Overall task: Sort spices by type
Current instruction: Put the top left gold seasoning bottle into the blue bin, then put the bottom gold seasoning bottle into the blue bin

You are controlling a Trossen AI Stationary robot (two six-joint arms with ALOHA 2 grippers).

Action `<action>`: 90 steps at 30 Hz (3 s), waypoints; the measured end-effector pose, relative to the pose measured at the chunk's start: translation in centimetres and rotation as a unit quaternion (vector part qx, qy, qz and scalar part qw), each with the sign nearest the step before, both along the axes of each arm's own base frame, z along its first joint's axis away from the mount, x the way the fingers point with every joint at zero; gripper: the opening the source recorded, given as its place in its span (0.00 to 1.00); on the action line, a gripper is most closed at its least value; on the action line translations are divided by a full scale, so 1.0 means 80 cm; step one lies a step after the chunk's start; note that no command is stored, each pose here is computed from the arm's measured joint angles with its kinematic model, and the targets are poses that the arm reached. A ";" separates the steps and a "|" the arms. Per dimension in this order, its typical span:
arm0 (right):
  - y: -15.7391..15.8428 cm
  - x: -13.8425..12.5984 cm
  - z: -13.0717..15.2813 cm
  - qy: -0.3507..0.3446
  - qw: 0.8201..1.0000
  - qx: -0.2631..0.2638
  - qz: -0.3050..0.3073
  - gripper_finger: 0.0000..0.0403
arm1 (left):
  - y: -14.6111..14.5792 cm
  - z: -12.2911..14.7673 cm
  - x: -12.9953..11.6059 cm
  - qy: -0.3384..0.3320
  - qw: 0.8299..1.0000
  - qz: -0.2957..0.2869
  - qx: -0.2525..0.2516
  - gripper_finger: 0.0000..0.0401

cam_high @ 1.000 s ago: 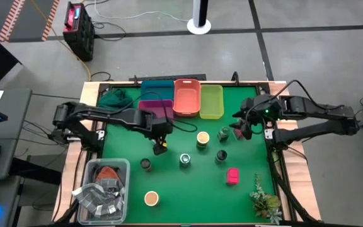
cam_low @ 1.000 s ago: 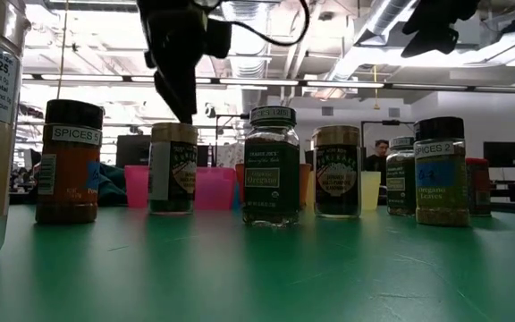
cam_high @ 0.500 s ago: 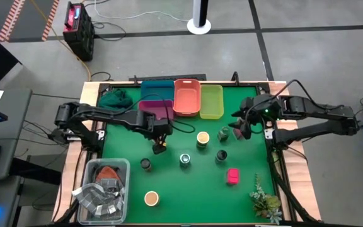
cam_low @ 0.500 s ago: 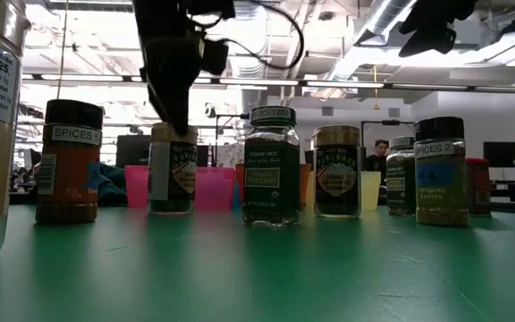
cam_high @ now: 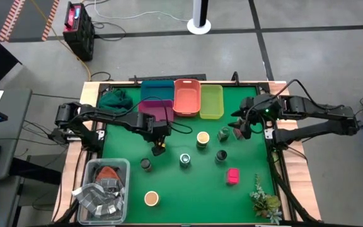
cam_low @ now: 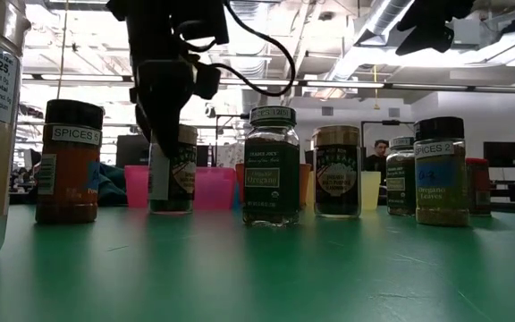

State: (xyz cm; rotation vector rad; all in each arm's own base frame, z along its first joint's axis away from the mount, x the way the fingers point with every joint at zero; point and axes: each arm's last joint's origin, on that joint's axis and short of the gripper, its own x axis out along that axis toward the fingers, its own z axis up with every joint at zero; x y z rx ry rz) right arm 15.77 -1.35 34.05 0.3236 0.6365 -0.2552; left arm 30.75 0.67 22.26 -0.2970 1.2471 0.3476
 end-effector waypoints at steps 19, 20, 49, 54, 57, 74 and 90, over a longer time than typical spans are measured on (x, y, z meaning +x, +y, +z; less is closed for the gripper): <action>0.000 0.000 0.000 -0.002 1.000 0.008 -0.006 0.69 | 0.034 0.086 0.004 -0.082 0.995 0.042 -0.026 0.67; 0.000 0.000 0.000 -0.002 1.000 0.008 -0.006 0.69 | 0.042 0.098 0.003 -0.089 0.995 0.041 -0.026 0.67; -0.006 0.050 -0.023 0.031 0.999 -0.002 -0.040 0.69 | 0.332 0.077 -0.037 -0.008 0.982 0.186 0.036 0.67; -0.010 0.071 -0.025 0.009 0.998 -0.016 -0.058 0.69 | 0.346 0.051 -0.038 0.042 0.987 0.151 0.039 0.67; -0.013 0.079 -0.026 -0.004 0.998 -0.011 -0.066 0.69 | 0.350 0.043 -0.040 0.057 0.986 0.150 0.041 0.71; -0.008 0.045 -0.018 0.023 0.998 -0.017 -0.057 0.69 | 0.298 0.149 -0.033 -0.047 0.985 0.126 0.106 0.92; -0.005 0.011 -0.018 0.089 0.990 -0.102 0.024 0.69 | -0.085 0.203 0.010 -0.076 0.991 -0.100 -0.039 0.91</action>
